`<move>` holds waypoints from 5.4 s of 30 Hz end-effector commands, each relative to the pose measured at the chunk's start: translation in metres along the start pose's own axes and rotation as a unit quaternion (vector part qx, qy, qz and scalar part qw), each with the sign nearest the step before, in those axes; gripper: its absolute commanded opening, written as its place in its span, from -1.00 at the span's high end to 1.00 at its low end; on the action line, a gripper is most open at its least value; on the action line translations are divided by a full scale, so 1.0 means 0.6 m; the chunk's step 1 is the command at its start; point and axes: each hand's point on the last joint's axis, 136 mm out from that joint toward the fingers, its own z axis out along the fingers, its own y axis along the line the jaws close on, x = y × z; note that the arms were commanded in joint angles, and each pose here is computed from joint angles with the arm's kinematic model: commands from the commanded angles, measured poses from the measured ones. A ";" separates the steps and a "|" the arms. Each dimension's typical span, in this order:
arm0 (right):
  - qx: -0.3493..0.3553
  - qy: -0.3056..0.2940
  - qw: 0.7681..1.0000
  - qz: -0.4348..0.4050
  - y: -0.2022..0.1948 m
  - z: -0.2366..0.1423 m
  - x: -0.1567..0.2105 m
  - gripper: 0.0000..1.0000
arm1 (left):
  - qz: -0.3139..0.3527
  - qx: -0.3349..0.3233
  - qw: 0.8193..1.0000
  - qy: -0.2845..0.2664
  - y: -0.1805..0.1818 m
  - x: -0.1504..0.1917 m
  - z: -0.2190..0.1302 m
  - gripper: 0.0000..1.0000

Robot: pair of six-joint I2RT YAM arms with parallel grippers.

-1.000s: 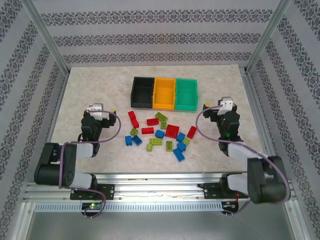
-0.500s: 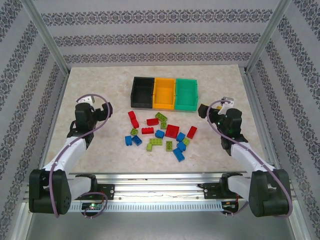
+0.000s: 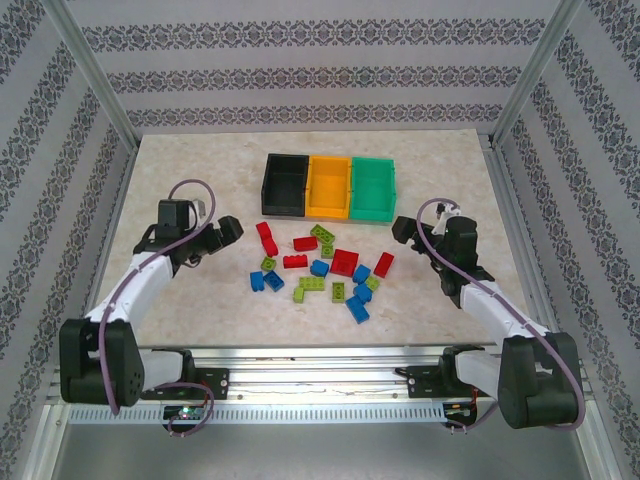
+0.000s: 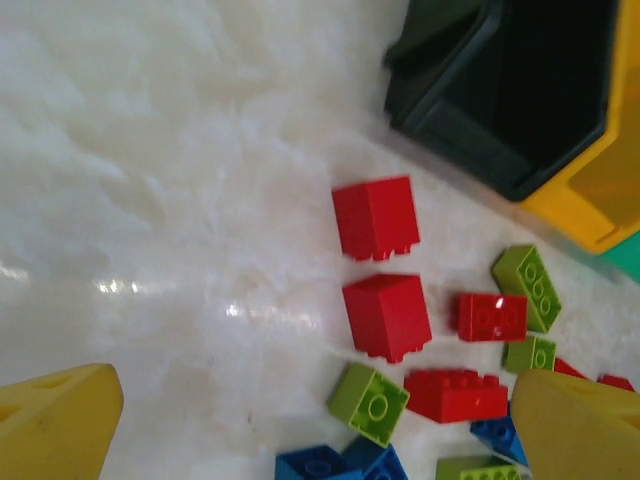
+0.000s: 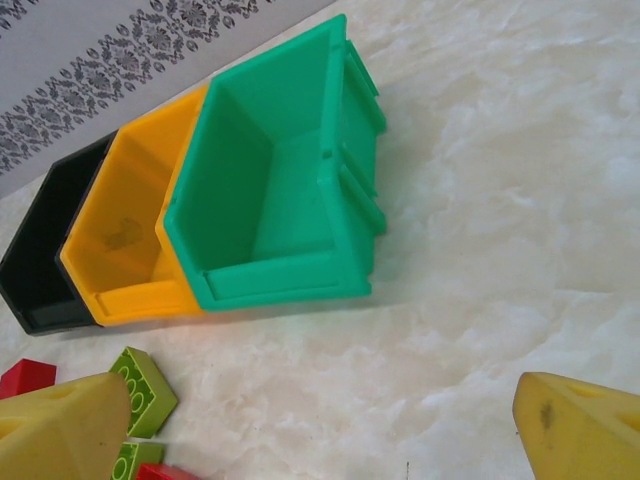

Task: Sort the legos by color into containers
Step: Pick up the lego from the center of the table, then place the lego in the container, then pick up the lego from the bottom-center of the table.

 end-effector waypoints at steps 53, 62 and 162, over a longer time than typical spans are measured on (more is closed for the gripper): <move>0.013 0.058 0.993 -0.100 0.061 0.064 0.066 -0.96 | 0.202 -0.130 0.963 0.122 -0.184 -0.012 0.124 0.52; 0.015 0.066 0.992 -0.102 0.060 0.067 0.071 -0.96 | 0.231 -0.138 0.958 0.104 -0.240 -0.126 0.177 0.18; 0.003 0.360 0.888 -0.286 0.282 0.028 0.258 0.56 | 0.255 -0.121 0.951 0.125 -0.127 -0.067 0.046 -0.46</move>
